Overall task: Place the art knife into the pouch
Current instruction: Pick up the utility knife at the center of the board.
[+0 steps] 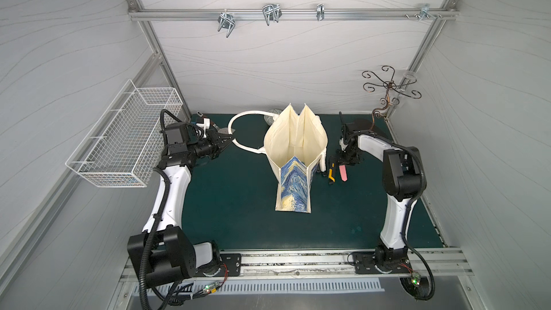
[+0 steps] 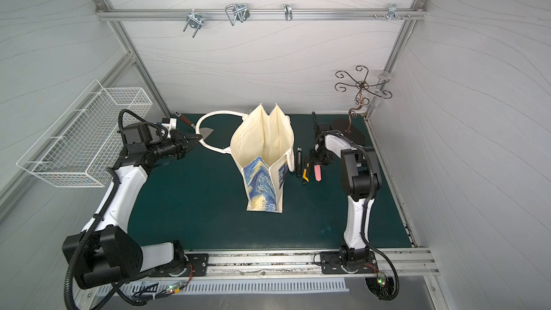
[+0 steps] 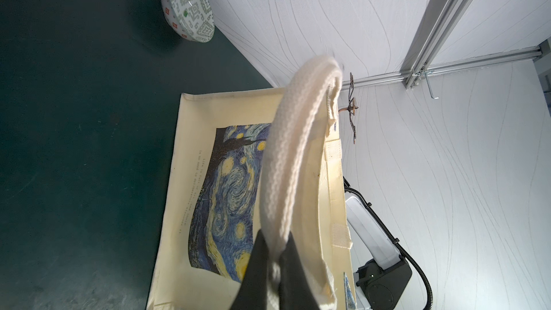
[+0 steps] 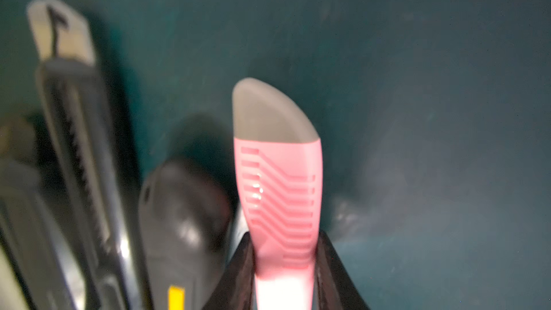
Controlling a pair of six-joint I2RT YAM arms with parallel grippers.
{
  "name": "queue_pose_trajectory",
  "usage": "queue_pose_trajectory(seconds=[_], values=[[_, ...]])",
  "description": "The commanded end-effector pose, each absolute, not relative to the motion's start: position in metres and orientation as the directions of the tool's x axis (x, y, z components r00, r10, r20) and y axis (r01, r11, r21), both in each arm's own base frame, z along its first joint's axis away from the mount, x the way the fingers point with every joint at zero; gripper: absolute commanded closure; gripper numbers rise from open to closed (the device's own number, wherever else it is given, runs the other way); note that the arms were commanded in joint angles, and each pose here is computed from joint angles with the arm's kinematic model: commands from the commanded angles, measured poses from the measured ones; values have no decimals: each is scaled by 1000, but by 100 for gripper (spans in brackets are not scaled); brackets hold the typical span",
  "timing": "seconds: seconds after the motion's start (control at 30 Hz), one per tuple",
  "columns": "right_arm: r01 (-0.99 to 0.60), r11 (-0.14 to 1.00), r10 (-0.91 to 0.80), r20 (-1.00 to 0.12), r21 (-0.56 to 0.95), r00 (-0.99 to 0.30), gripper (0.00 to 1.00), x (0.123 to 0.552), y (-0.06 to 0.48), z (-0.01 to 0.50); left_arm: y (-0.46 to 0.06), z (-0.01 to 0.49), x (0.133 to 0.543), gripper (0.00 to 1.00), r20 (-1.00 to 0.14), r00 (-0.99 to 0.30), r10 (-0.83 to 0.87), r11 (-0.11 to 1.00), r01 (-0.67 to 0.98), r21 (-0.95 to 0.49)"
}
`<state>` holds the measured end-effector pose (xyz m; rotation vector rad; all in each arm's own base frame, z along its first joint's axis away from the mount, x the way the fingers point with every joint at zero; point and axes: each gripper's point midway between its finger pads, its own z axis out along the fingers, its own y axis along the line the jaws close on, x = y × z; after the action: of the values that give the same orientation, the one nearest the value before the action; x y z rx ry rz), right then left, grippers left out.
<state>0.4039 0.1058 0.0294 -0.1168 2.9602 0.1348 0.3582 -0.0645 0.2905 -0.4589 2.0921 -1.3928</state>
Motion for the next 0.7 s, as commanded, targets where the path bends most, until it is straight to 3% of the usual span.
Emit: queue_pose_trajectory(seconds=[0.0,0.3,0.67], values=[[-138,986,-115,-225,90,-968,80,390,118,72,-66,313,361,100,-342,-765,-546,412,111,-904],[-217,971,-155,-437,95,-886,80,375,137,187,-66,314,361,100,-345,-763,-546,415,111,-903],[-413,906,-225,-718,94,-658,78,344,182,338,-66,316,358,100,-349,-763,-544,417,115,-902]])
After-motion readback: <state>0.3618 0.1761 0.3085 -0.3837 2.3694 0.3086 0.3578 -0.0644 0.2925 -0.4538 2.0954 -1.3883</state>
